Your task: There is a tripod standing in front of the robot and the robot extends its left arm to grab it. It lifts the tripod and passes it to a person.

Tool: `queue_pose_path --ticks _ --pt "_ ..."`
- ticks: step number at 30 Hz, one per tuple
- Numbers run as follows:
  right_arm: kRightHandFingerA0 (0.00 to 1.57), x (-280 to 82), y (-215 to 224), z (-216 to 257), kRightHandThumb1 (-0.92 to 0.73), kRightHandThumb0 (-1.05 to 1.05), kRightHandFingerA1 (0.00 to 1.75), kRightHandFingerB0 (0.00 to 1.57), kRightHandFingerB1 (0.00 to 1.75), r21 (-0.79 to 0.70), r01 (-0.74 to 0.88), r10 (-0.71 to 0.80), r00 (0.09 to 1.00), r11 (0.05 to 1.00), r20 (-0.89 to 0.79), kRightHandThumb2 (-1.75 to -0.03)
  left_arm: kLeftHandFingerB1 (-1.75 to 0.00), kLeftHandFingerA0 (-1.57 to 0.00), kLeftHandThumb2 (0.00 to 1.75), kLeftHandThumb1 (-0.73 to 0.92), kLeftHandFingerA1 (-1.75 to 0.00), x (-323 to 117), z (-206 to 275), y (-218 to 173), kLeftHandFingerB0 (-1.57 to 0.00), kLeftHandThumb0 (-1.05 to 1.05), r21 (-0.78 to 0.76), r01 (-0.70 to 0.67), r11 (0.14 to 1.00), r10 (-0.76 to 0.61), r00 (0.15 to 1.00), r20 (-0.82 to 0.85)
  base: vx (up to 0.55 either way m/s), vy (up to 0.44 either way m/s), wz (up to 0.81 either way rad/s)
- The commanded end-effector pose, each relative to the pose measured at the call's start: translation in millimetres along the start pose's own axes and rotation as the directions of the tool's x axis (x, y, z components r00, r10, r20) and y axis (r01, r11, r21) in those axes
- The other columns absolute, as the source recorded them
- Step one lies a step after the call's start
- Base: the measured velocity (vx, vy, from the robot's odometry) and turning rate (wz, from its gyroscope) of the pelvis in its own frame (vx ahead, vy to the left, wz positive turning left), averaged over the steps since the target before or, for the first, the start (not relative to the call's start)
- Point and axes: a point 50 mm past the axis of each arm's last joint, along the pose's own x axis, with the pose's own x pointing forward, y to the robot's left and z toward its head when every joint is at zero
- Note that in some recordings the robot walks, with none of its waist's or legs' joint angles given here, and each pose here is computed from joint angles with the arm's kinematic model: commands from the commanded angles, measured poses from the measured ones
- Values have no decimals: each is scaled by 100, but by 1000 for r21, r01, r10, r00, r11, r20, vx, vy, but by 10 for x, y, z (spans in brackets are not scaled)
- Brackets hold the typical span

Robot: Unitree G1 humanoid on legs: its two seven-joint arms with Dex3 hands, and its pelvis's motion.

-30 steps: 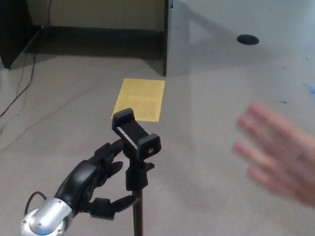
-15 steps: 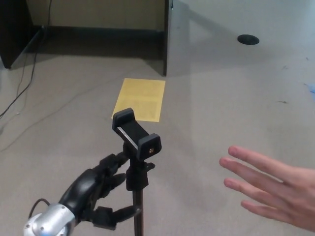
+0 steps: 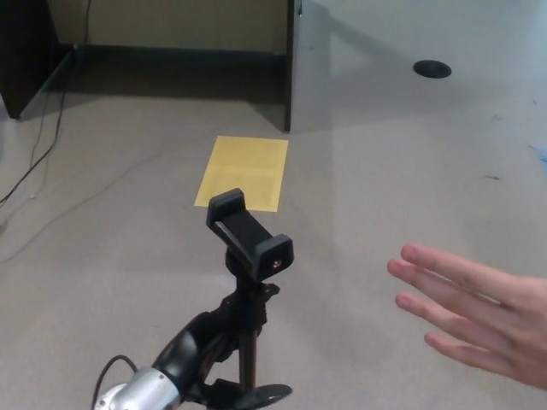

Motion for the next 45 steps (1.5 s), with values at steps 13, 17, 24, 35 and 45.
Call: queue_pose_path --ticks 13,17,24,35,45 --pt "66 47 -83 74 -57 -44 57 41 48 0 16 -16 1000 1000 26 -82 -48 -102 65 87 -63 128 20 -125 -73 -3 -14 -184 983 185 982 34 0 0 0" --pt "69 61 -110 87 -69 -35 42 47 36 3 14 -14 1000 1000 28 -60 -81 -99 71 83 -102 139 69 -125 -82 -4 -42 -228 973 230 970 77 0 0 0" --pt "68 49 -108 76 -69 -36 42 47 36 -18 9 -9 999 1000 37 -60 -111 -87 76 85 -137 95 100 -140 -72 -3 -67 -251 966 258 956 142 0 0 0" --pt "72 40 -122 39 -69 -38 44 47 36 -19 1 -1 1000 1000 14 -61 -118 -97 79 82 -139 17 601 -101 -74 1 -114 -221 969 247 911 329 0 0 0" --pt "73 23 -65 -3 -69 -39 44 47 36 -40 -30 30 1000 999 -11 -62 -108 -101 71 83 -130 -218 1354 -48 -82 -3 -132 -126 983 179 808 562 0 0 0"
